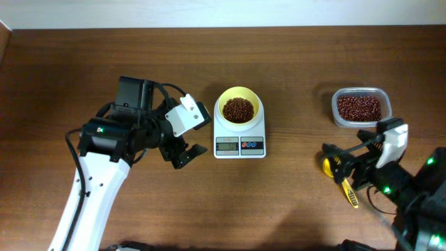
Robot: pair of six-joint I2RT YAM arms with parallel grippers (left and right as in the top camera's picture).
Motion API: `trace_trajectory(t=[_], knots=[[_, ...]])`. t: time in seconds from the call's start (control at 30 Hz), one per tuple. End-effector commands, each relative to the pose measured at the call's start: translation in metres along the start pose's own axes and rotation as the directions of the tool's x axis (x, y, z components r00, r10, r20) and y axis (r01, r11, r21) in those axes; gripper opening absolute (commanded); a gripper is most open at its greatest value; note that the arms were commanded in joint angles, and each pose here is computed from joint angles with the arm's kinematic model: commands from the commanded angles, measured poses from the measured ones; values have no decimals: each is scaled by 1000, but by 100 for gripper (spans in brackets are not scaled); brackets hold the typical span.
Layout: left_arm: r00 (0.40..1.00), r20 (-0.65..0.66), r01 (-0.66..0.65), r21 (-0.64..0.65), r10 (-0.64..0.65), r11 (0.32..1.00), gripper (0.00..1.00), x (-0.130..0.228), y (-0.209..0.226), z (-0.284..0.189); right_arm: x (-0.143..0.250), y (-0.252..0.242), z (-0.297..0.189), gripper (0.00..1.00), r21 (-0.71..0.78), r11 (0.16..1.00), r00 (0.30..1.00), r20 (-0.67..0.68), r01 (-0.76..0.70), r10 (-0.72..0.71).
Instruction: Scoop item into bowl and weigh 50g on scale
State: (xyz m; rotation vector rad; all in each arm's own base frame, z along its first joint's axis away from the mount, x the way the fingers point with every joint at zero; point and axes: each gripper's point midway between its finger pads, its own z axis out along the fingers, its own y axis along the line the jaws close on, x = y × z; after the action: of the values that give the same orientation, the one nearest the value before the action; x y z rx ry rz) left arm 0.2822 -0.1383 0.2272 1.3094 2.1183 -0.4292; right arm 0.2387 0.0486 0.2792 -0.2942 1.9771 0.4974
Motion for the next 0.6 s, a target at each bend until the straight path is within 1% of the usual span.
trace_trajectory(t=[0.0, 0.1, 0.2, 0.43, 0.53, 0.57], knots=[[1000, 10, 12, 15, -12, 1000, 99, -1, -3, 1, 10, -10, -2, 99, 113, 990, 996, 31, 82, -86], [1000, 10, 12, 15, -12, 1000, 99, -1, -3, 1, 25, -12, 10, 99, 101, 983, 977, 130, 154, -166], [1000, 10, 12, 15, -12, 1000, 99, -1, -3, 1, 31, -10, 16, 99, 128, 966, 935, 251, 226, -252], [1000, 10, 12, 16, -13, 1000, 99, -1, -3, 1, 42, -7, 16, 99, 224, 938, 888, 320, 266, -328], [1000, 10, 12, 15, -12, 1000, 99, -1, -3, 1, 51, -5, 23, 99, 234, 922, 827, 412, 309, -383], [1000, 10, 13, 15, -13, 1000, 99, -1, -3, 1, 53, -3, 24, 99, 233, 919, 816, 427, 318, -390]])
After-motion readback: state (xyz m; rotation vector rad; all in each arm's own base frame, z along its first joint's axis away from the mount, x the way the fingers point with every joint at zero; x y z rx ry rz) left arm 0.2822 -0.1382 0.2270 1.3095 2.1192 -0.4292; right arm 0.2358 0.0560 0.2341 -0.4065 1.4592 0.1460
